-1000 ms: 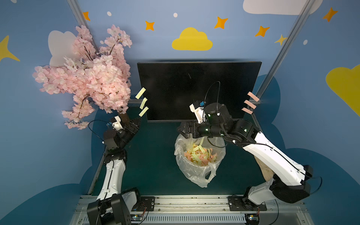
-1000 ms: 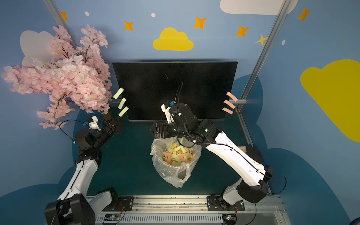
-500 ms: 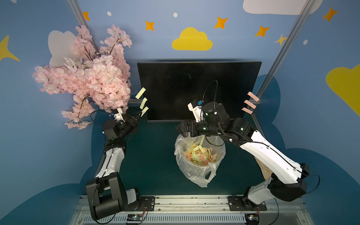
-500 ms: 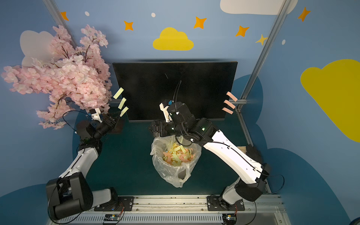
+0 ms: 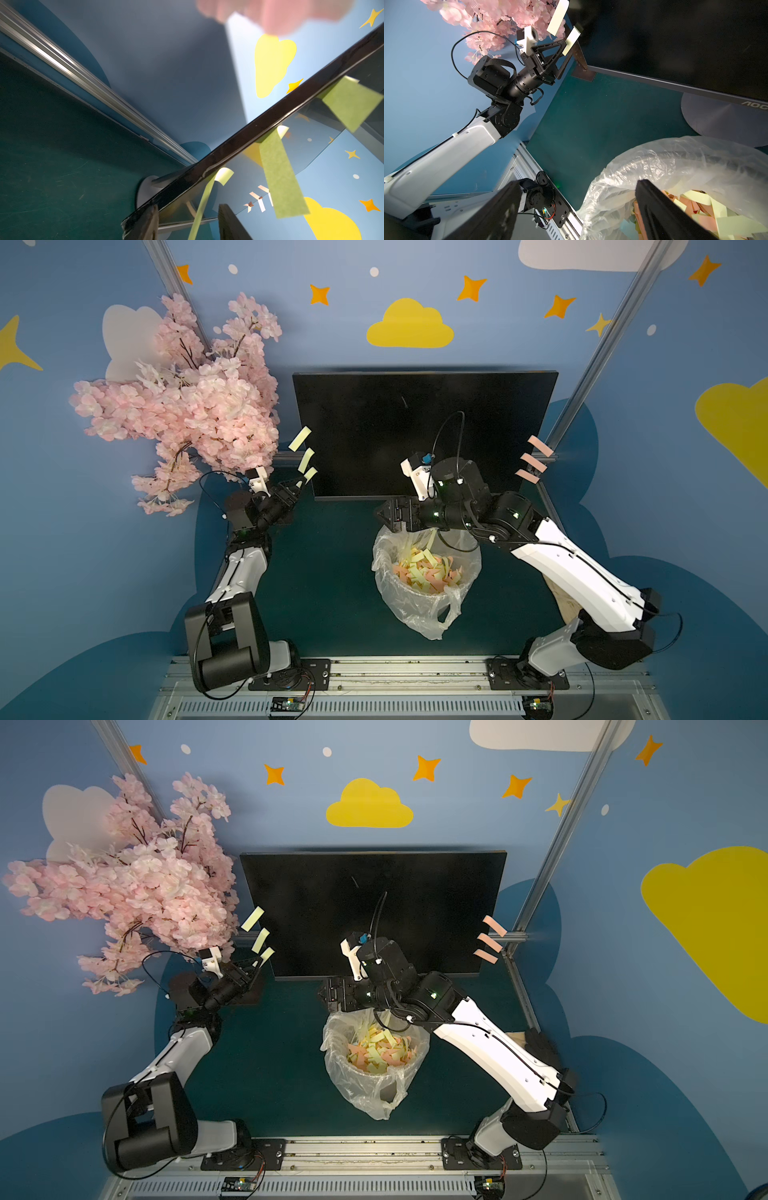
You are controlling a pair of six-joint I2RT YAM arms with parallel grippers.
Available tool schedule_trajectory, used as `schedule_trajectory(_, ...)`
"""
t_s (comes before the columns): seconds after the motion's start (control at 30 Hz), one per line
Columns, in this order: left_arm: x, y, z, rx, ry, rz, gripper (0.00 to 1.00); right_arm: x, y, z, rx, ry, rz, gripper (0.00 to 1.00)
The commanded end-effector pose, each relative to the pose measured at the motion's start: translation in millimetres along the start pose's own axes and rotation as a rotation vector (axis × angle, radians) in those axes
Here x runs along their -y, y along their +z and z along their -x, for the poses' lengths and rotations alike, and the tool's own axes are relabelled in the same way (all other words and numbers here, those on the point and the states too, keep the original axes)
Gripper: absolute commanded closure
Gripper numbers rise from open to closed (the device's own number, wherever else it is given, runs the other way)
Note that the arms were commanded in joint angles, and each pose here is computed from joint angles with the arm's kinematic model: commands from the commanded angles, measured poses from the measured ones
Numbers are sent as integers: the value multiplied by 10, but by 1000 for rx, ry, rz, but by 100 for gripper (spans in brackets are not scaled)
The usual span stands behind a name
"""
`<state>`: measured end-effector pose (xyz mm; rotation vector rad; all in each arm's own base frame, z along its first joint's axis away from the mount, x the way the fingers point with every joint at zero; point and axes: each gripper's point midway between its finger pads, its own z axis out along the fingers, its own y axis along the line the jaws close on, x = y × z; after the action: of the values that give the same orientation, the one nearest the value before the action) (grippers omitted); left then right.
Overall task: Remove the sticky note from the monitor
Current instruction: Tear off the sticky note from the monitor.
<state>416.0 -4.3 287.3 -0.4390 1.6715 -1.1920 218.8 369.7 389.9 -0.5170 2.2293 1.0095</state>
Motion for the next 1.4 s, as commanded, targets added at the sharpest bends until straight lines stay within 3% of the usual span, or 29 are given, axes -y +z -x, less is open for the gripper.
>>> schedule_trajectory(0.0,138,39,82,5,45,-48,59,-25,-28,57,28,-13,4,9)
schedule_trajectory(0.33,101,52,46,-5,33,-47,78,-4,-33,33,25,-8,-1,9)
schedule_trajectory(0.5,104,22,9,-4,30,-45,96,2,-42,22,25,-7,-2,9)
schedule_trajectory(0.9,345,-274,-203,44,1,-49,97,85,-118,-5,37,0,-36,9)
schedule_trajectory(1.1,829,-538,-597,21,41,-56,97,272,-283,10,64,13,-97,9)
schedule_trajectory(1.37,1474,-835,-1178,-142,140,-67,97,689,-560,-11,82,76,-208,9)
